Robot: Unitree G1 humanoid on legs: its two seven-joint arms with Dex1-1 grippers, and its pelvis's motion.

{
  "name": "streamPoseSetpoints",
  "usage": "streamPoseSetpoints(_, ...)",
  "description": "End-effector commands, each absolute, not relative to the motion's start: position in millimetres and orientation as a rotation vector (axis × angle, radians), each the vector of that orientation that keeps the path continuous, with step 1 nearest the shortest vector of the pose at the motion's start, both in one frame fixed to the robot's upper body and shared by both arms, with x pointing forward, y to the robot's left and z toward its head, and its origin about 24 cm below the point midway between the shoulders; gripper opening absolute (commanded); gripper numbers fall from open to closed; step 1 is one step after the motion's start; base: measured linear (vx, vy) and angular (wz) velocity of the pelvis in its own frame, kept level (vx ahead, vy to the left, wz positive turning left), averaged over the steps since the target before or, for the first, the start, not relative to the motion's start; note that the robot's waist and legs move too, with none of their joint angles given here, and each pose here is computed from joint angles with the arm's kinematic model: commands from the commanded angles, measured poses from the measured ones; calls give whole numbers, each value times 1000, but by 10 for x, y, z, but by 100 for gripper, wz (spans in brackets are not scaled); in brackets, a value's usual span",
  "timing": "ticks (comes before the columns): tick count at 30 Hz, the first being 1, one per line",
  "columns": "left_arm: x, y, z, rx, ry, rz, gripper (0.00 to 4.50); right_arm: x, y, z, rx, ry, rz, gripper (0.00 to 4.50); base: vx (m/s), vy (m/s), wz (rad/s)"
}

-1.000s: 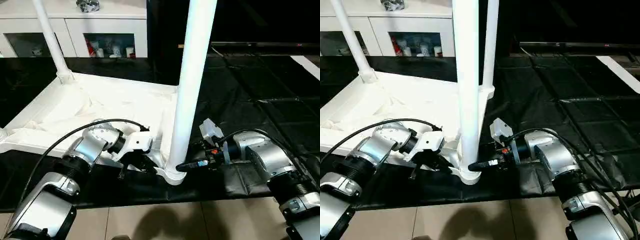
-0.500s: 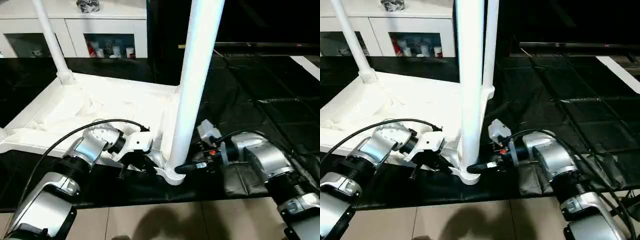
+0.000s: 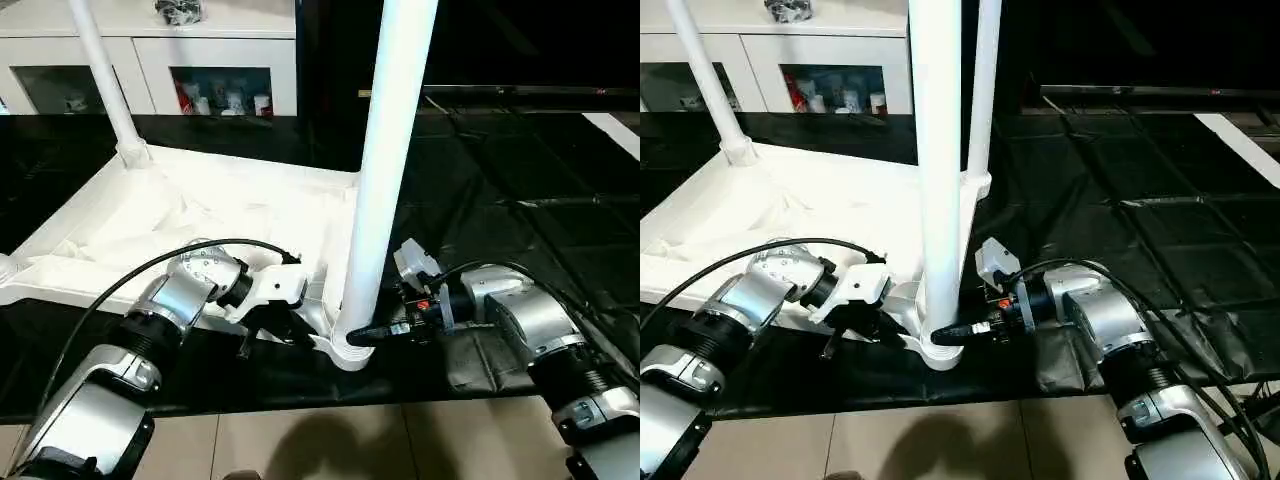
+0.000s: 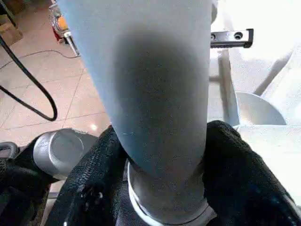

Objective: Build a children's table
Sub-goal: Rotate leg to tighten

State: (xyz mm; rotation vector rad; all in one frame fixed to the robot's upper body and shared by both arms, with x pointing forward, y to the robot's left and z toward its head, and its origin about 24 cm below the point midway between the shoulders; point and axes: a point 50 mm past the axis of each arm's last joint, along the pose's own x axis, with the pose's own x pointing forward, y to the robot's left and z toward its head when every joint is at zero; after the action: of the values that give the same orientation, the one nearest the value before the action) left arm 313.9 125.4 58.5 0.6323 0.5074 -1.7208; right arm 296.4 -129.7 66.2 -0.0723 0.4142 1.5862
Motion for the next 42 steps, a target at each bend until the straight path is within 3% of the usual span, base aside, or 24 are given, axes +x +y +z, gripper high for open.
streamPoseSetpoints(1, 3116, 1148, 534, 578, 521, -1716, 0, 2870, -1264, 610, -30, 442, 1633, 216, 0, 0, 0)
streamPoseSetpoints(6, 3211, 1033, 582, 460, 481, -1593, 0, 2861, -1262, 501, -40, 457, 1476, 210, 0, 0, 0)
streamPoseSetpoints(8, 3297, 948, 638, 370, 457, -1499, 0, 2951, -1217, 450, -26, 443, 1286, 208, 0, 0, 0)
streamPoseSetpoints(11, 3373, 882, 681, 350, 444, -1417, 0, 3034, -1155, 431, -5, 423, 1144, 205, 0, 0, 0)
streamPoseSetpoints(18, 3614, 662, 841, 285, 380, -1121, 0, 3343, -801, 432, 51, 401, 729, 197, 0, 0, 0)
streamPoseSetpoints(22, 3634, 631, 858, 279, 360, -1088, 0, 3356, -708, 433, 75, 401, 710, 197, 0, 0, 0)
streamPoseSetpoints(25, 3628, 638, 856, 304, 352, -1092, 0, 3353, -666, 474, 116, 363, 718, 265, 43, -5, 2)
streamPoseSetpoints(29, 3598, 681, 816, 326, 357, -1129, 0, 3341, -718, 488, 108, 334, 737, 287, 0, 0, 0)
streamPoseSetpoints(30, 3580, 708, 799, 338, 358, -1152, 0, 3338, -773, 492, 103, 328, 737, 314, 0, 0, 0)
streamPoseSetpoints(36, 3448, 834, 739, 359, 345, -1321, 0, 3279, -1058, 602, 72, 275, 827, 362, 0, 0, 0)
streamPoseSetpoints(42, 3342, 916, 668, 386, 386, -1456, 0, 3138, -1228, 695, 17, 253, 1028, 382, 0, 0, 0)
